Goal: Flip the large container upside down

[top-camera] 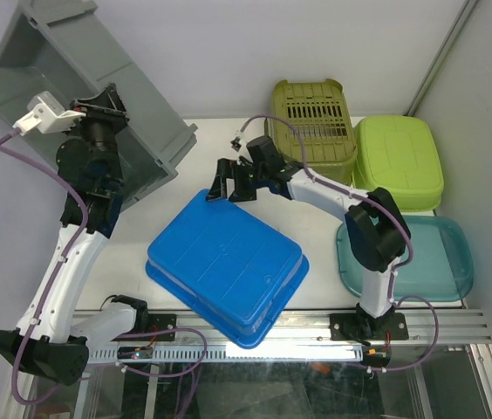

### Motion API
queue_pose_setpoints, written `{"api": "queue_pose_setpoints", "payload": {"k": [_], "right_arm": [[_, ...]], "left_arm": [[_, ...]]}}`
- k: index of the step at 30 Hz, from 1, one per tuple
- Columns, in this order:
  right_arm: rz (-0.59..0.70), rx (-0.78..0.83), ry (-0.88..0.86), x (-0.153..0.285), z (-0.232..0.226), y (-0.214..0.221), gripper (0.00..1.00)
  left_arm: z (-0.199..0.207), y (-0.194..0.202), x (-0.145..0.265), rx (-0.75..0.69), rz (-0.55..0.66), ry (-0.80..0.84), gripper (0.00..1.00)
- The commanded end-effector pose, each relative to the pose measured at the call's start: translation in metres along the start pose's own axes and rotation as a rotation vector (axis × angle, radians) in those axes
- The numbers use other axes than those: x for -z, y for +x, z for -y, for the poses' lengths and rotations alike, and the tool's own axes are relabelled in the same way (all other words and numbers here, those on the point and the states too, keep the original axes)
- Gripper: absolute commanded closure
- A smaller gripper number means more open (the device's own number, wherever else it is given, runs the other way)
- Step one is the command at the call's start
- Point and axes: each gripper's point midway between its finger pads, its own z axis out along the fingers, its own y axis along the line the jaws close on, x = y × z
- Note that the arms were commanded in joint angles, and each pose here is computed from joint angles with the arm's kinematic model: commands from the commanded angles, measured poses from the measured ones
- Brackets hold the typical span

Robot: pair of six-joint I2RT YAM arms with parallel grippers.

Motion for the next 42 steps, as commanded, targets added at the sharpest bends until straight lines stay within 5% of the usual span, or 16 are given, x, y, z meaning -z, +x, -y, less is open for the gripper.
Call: {"api": "queue_pose_setpoints", "payload": {"k": [1,5,11,15,21,29,38,42], "right_arm": [[-0.118,0.155,-0.377,-0.003,-0.103,0.025,0.01],[-0.098,0.215,-0.353,0.003,-0.111,0.03,0.01],[0.264,0.292,-0.035,0.084,-0.079,-0.003,0.01],[0.388,0.184,0.205,0.149,-0.032,0.015,0.01],[0.294,-0.076,0.321,0.195,0.024,0.111,0.01],[0.134,-0.287,0.47,0.183,0.075,0.206,0.01],[0.167,-0.347,0.559,0.163,0.105,0.231,0.09],[0.255,-0.342,0.462,0.18,0.086,0.213,0.09]], "left_arm": [[0.062,-0.14,0.03,0.109,0.374,0.183,1.0],[0.058,-0.139,0.033,0.096,0.377,0.174,1.0],[0.055,-0.13,0.035,0.084,0.349,0.182,1.0],[0.067,-0.117,0.032,0.083,0.298,0.244,1.0],[0.079,-0.103,0.028,0.105,0.237,0.301,1.0],[0.082,-0.097,0.022,0.139,0.229,0.309,1.0],[0.08,-0.1,0.025,0.135,0.233,0.301,1.0],[0.081,-0.102,0.025,0.117,0.231,0.302,1.0]]}}
